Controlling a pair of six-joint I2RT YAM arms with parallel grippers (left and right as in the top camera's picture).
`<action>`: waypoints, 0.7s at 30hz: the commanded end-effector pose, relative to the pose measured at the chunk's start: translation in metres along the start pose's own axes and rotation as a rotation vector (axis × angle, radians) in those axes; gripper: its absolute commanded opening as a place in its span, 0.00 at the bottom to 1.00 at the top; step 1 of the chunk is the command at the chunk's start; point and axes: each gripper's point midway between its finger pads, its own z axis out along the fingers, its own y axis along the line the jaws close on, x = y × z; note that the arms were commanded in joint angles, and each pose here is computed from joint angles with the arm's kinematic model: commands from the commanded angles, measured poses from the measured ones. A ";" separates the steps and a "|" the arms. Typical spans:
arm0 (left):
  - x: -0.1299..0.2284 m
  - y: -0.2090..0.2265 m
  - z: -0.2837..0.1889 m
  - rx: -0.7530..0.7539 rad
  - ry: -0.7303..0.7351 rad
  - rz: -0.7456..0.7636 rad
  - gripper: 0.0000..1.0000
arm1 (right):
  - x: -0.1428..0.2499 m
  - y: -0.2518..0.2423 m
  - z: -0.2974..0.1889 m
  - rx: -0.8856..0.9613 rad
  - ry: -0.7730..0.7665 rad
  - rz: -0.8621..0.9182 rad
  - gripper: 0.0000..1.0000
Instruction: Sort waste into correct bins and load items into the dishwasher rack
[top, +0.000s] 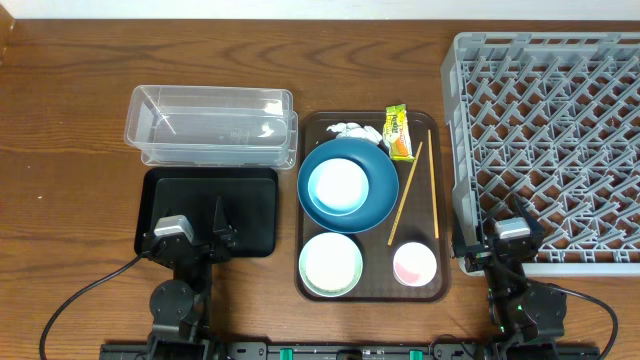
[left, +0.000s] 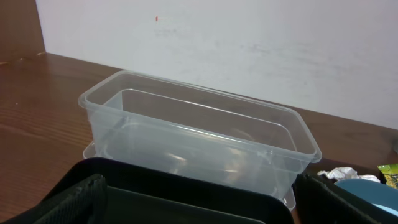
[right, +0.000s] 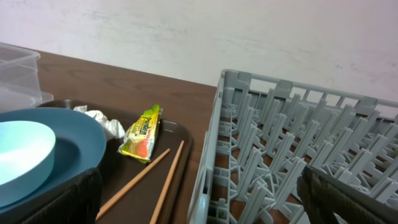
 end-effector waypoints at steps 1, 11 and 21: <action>0.011 0.002 0.001 -0.005 0.027 0.012 0.98 | 0.000 -0.002 0.000 0.007 -0.001 0.003 0.99; 0.011 0.002 0.001 -0.005 0.027 0.012 0.98 | 0.000 -0.002 0.000 0.007 -0.001 0.003 0.99; 0.011 0.002 0.001 -0.005 0.027 0.012 0.98 | 0.000 -0.002 0.000 0.007 -0.001 0.003 0.99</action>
